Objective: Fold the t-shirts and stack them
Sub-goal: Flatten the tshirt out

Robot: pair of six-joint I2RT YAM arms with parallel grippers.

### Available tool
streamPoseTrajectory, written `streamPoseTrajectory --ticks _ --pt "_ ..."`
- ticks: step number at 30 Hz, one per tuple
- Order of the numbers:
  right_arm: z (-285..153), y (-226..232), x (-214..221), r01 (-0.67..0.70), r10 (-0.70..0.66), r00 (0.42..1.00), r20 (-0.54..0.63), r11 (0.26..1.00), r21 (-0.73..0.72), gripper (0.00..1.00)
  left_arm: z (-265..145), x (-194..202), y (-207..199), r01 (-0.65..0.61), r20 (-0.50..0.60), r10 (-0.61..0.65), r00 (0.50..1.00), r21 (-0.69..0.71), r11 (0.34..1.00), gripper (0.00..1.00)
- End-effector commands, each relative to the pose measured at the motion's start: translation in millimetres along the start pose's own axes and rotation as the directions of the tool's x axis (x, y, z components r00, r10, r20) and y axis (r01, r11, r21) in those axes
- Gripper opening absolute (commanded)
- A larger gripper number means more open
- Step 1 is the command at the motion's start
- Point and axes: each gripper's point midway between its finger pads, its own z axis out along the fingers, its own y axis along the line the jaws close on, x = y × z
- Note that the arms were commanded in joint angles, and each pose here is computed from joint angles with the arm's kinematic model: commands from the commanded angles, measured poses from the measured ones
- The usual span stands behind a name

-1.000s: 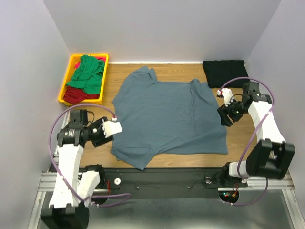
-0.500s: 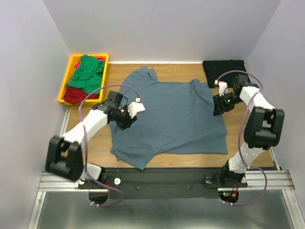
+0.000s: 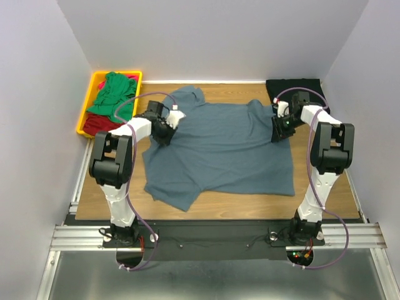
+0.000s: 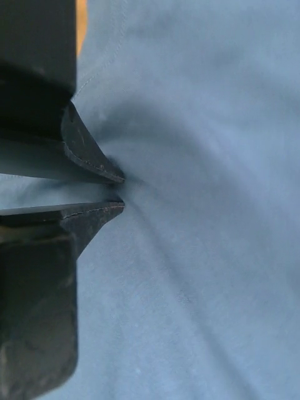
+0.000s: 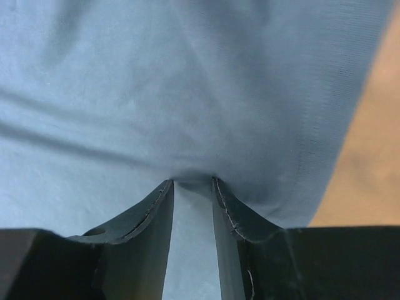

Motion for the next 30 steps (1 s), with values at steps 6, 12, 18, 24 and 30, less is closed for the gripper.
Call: streamPoseTrajectory --ticks 6,12,18,24,30 --pt "12 -39 -87 -0.048 0.032 0.987 0.156 0.994 0.097 0.45 -4 -20 82 0.132 0.018 -0.131 0.991 -0.069 0.989 0.33" --pt "-56 10 -96 0.018 -0.02 0.973 0.231 1.0 0.011 0.54 -73 -49 32 0.022 0.141 -0.026 0.99 0.029 0.999 0.42" --pt "-87 48 -48 0.058 -0.051 0.984 0.169 0.998 -0.035 0.52 -110 -18 -58 -0.23 0.117 0.224 0.967 0.039 0.972 0.42" --pt "-78 57 16 0.056 -0.055 0.998 0.033 0.998 -0.036 0.47 -99 46 -139 -0.316 -0.033 0.324 0.946 0.142 0.938 0.47" --pt "-70 60 62 0.056 -0.059 0.994 -0.087 0.998 -0.043 0.45 -82 72 -175 -0.346 -0.12 0.371 0.921 0.189 0.919 0.53"
